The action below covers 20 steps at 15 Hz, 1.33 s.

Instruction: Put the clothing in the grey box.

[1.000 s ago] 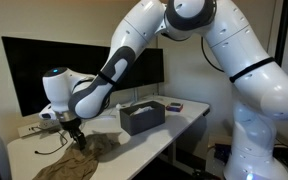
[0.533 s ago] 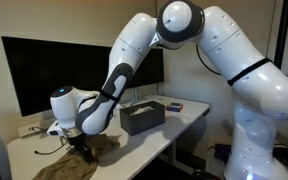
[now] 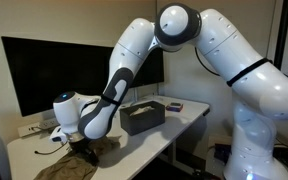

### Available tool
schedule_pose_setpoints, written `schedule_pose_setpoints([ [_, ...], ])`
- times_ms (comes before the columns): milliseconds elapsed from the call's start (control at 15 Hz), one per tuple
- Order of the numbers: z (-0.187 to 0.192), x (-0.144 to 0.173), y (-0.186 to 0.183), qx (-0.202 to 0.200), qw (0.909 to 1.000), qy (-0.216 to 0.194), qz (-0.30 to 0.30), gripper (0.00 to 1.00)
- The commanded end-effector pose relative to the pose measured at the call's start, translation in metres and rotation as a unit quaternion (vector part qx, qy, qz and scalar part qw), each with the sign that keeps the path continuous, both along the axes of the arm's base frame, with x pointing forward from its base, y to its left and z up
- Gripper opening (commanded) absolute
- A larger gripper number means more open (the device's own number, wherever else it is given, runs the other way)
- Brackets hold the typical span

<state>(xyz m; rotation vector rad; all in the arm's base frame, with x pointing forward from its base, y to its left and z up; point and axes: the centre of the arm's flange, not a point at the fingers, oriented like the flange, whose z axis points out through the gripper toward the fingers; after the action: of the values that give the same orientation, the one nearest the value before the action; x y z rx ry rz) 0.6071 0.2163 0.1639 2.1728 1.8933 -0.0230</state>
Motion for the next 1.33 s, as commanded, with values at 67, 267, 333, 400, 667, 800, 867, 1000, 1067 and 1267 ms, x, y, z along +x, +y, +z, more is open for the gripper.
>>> schedule_pose_setpoints([
  [67,-0.018,-0.019,-0.008,0.011,0.9987,0.042,0.028,0.53],
  [267,-0.018,-0.022,-0.008,0.014,0.9975,0.066,0.021,0.34],
  [333,-0.017,-0.022,-0.008,0.015,0.9969,0.075,0.017,0.27],
  [400,-0.017,-0.023,-0.008,0.018,0.9961,0.085,0.013,0.20],
  [667,0.059,-0.052,-0.016,0.015,0.9959,0.089,0.006,0.08],
  [800,0.090,-0.055,-0.018,0.016,0.9962,0.086,-0.003,0.06],
  [867,0.109,-0.057,-0.018,0.021,0.9965,0.081,-0.009,0.08],
  [1000,0.146,-0.057,-0.021,0.026,0.9974,0.063,-0.020,0.10],
  [1067,0.167,-0.057,-0.023,0.030,0.9979,0.052,-0.023,0.10],
  [1267,0.237,-0.049,-0.034,0.042,0.9984,0.009,-0.038,0.08],
])
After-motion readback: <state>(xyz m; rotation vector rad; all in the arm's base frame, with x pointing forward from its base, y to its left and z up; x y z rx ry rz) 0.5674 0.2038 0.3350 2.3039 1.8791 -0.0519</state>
